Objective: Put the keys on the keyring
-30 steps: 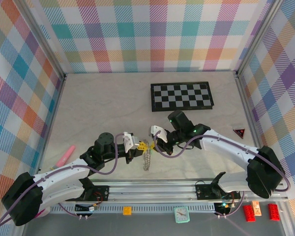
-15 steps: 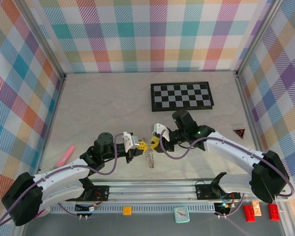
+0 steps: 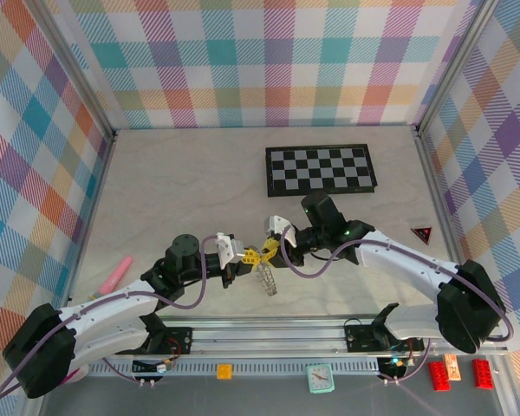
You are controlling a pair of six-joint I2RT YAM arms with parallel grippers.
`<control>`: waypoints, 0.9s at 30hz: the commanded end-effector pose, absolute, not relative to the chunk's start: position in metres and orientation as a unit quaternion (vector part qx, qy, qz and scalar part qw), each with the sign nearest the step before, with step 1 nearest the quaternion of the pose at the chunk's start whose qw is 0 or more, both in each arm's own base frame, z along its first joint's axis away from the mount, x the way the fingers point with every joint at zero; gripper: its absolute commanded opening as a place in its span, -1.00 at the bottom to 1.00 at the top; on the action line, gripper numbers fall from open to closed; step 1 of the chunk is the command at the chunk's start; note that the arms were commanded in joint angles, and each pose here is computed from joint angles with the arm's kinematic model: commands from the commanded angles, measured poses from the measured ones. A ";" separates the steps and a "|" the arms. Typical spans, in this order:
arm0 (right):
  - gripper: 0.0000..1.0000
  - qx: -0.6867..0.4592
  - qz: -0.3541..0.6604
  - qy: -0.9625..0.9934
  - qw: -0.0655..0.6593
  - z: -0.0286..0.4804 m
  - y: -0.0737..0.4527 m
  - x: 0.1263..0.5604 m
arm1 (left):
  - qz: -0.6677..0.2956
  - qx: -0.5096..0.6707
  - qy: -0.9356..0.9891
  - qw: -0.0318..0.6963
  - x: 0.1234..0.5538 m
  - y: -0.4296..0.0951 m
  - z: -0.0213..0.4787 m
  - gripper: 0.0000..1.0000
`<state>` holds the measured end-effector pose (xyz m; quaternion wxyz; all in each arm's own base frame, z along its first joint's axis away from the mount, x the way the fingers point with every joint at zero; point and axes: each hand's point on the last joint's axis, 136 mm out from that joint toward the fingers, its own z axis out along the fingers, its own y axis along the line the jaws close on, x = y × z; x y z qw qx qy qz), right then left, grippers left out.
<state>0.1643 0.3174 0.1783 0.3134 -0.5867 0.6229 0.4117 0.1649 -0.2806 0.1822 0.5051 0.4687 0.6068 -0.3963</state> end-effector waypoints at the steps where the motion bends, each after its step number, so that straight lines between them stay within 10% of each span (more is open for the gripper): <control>1: -0.45 -0.588 0.414 0.622 0.310 0.174 0.316 0.162 | -0.408 0.469 0.570 0.537 0.162 -0.282 0.207 -1.00; 27: -0.48 -0.577 0.460 0.594 0.321 0.190 0.325 0.164 | -0.420 0.470 0.564 0.534 0.160 -0.285 0.207 -1.00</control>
